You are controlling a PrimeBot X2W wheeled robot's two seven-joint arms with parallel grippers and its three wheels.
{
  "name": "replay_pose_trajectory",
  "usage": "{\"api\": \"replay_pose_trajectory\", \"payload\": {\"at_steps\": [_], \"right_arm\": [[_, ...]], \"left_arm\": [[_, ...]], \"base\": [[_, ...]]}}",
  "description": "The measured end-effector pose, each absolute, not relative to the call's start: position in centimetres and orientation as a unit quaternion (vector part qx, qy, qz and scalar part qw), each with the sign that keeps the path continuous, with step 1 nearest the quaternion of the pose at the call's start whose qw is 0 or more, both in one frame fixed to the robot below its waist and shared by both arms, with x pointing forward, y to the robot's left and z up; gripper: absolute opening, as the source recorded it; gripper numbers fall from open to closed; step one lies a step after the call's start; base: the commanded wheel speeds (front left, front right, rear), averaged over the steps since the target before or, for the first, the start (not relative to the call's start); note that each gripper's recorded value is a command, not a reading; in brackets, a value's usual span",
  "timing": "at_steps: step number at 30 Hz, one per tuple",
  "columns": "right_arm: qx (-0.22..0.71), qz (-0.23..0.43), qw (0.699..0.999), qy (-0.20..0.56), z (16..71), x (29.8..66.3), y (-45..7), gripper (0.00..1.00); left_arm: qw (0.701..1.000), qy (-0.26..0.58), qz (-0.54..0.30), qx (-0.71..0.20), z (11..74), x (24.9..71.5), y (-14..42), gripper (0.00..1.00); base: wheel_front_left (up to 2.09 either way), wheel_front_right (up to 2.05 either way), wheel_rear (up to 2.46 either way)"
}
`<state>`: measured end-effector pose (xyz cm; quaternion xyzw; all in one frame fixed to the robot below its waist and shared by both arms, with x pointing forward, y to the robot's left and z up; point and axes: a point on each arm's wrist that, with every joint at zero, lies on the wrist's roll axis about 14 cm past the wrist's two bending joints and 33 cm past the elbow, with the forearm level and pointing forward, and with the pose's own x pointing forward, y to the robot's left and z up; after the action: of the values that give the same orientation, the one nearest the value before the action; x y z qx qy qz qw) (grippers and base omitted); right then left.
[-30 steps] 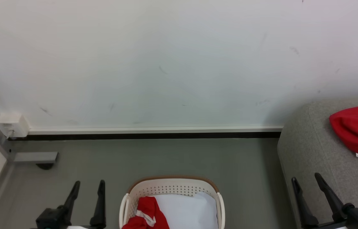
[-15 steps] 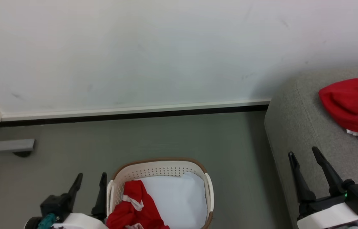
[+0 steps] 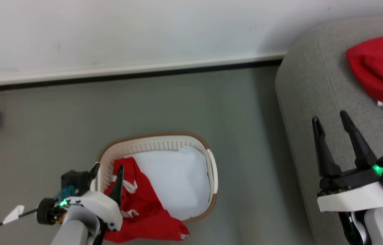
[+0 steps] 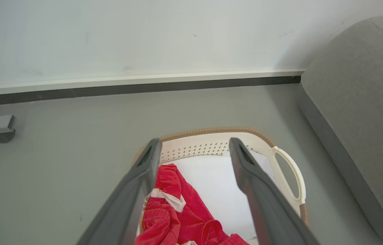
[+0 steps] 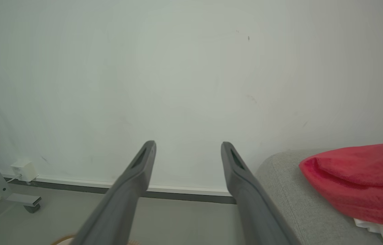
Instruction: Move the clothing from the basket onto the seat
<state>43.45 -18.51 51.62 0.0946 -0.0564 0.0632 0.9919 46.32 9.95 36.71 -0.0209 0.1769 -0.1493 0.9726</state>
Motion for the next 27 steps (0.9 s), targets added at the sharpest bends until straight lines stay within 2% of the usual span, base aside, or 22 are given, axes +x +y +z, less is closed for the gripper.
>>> {"api": "replay_pose_trajectory", "payload": {"at_steps": [12,18,27], "right_arm": [[0.094,0.057,0.993,-0.050,49.8,47.3,-18.9,1.00],[0.094,0.046,0.994,-0.041,48.6,48.1,-19.5,1.00],[0.084,0.027,0.996,-0.031,47.1,49.1,-20.8,1.00]], "left_arm": [[0.921,0.335,-0.197,0.021,26.6,47.0,8.1,1.00],[0.884,0.409,-0.223,0.042,22.2,45.6,7.2,1.00],[0.841,0.469,-0.257,0.084,17.8,45.1,6.6,1.00]], "base": [[0.00,0.00,0.00],[0.00,0.00,0.00],[0.00,0.00,0.00]]}}
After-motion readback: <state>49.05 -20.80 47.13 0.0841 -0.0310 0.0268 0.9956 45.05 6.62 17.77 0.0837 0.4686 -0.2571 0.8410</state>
